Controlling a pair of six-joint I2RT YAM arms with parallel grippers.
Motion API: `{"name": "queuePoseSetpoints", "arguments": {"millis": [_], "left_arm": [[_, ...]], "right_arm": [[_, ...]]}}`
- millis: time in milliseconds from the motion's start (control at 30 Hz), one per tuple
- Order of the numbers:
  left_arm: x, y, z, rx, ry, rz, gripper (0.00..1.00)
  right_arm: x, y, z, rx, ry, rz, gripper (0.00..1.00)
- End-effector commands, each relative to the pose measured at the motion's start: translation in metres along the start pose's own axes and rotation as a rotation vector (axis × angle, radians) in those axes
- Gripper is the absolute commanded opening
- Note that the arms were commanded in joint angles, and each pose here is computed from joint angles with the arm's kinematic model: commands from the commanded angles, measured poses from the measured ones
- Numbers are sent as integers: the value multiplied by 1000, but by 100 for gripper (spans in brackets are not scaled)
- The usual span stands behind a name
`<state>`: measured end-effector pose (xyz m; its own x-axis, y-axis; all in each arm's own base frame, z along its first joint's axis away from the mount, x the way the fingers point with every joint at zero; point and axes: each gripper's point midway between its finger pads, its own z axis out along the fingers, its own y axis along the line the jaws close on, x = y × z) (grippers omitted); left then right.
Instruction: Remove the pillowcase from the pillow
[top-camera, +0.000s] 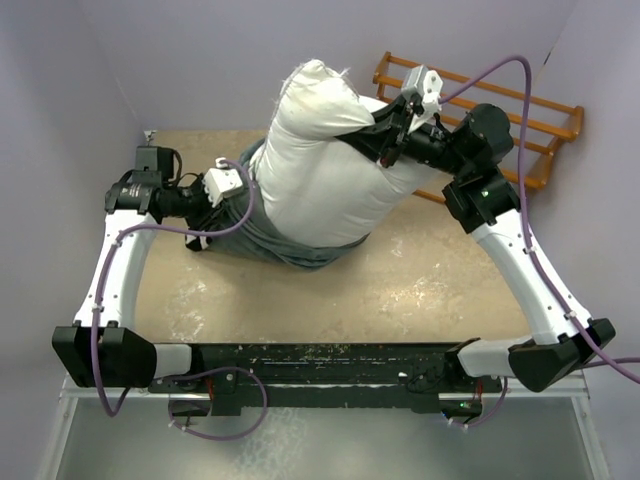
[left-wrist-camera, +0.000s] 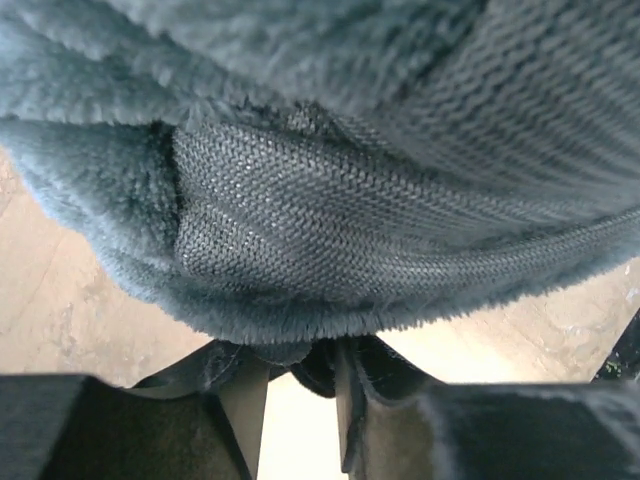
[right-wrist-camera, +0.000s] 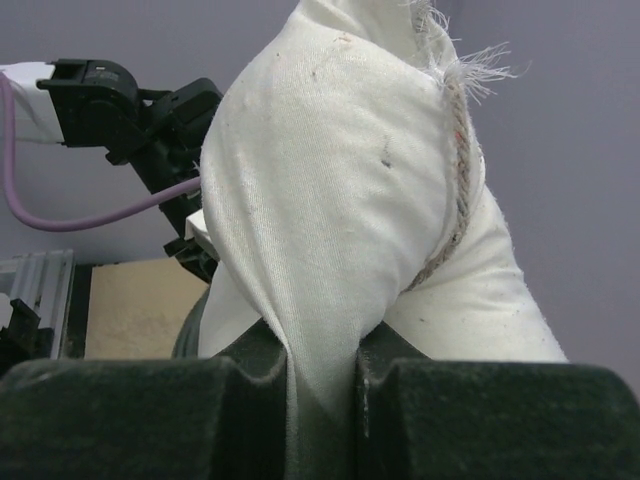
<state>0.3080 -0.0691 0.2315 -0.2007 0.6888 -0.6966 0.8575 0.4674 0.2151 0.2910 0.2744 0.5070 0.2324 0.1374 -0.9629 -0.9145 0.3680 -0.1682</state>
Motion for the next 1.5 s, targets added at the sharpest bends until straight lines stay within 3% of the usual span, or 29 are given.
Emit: {"name": "queuePoseSetpoints", "arguments": {"millis": [0, 67, 100, 333, 667, 1133, 1467], "left_arm": [[-14, 3, 5, -20, -93, -20, 24], [-8, 14, 8, -91, -84, -20, 3], [-3, 25, 8, -156, -68, -25, 0], [70, 96, -6, -493, 127, -116, 0], [155, 123, -31, -595, 227, -194, 0], [204, 158, -79, -735, 296, -209, 0], [223, 158, -85, -732, 313, -246, 0]], "right_arm": [[-59, 5, -12, 27, -158, -73, 0], [-67, -1, -14, 65, -182, -69, 0], [-73, -3, -17, 85, -200, -66, 0], [-149, -17, -56, 232, -459, -83, 0], [-237, -32, -137, 490, -787, -168, 0], [-255, -32, -187, 681, -943, -200, 0], [-273, -21, -219, 794, -1027, -251, 0]]}}
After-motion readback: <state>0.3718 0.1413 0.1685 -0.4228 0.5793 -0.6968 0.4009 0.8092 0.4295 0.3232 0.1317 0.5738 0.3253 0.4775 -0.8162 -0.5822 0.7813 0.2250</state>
